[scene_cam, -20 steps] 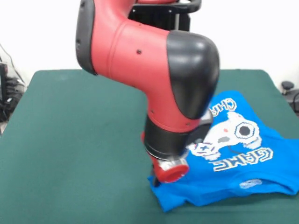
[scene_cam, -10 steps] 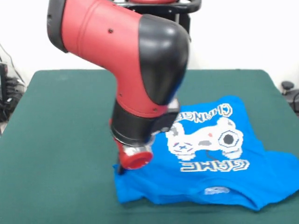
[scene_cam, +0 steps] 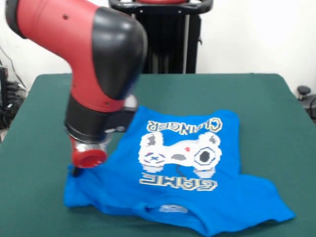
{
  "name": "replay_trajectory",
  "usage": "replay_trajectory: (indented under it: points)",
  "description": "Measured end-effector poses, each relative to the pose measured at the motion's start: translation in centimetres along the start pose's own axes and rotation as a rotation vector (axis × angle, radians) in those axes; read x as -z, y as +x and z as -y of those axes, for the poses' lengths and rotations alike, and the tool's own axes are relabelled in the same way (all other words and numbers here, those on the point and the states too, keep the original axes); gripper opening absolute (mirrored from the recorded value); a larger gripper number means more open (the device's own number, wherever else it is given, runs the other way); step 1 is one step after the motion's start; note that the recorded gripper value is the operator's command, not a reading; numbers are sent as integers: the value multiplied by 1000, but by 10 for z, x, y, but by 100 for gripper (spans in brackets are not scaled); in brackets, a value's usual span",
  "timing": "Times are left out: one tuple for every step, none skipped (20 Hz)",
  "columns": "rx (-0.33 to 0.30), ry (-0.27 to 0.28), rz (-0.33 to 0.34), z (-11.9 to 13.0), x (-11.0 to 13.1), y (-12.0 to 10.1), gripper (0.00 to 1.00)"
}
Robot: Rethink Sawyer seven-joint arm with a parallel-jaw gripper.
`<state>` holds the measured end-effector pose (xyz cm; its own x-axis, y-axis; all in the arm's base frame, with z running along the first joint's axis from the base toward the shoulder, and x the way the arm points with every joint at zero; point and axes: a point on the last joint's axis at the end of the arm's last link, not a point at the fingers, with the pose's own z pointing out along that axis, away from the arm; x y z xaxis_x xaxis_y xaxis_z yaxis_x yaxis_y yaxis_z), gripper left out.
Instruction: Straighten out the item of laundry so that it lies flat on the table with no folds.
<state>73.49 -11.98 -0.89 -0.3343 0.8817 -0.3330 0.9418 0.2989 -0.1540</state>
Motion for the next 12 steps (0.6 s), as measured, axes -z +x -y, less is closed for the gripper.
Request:
replay_trajectory:
  points:
    - [-3,2,8,6,-3,-7,0]
    - [-6,6,15,11,-6,-14,0]
    - [-8,7,18,14,-7,-17,0]
    - [-11,10,23,18,-10,-23,0]
    - [-14,13,28,23,-13,-30,0]
    - [-16,14,32,26,-15,-35,0]
    - [-27,15,46,37,-19,-53,100]
    - [-29,15,46,37,-19,-55,100]
    - [-31,16,46,38,-19,-57,100]
    - [-35,16,46,40,-19,-60,100]
    - [-39,17,46,42,-19,-62,100]
    - [-48,18,45,45,-18,-67,100]
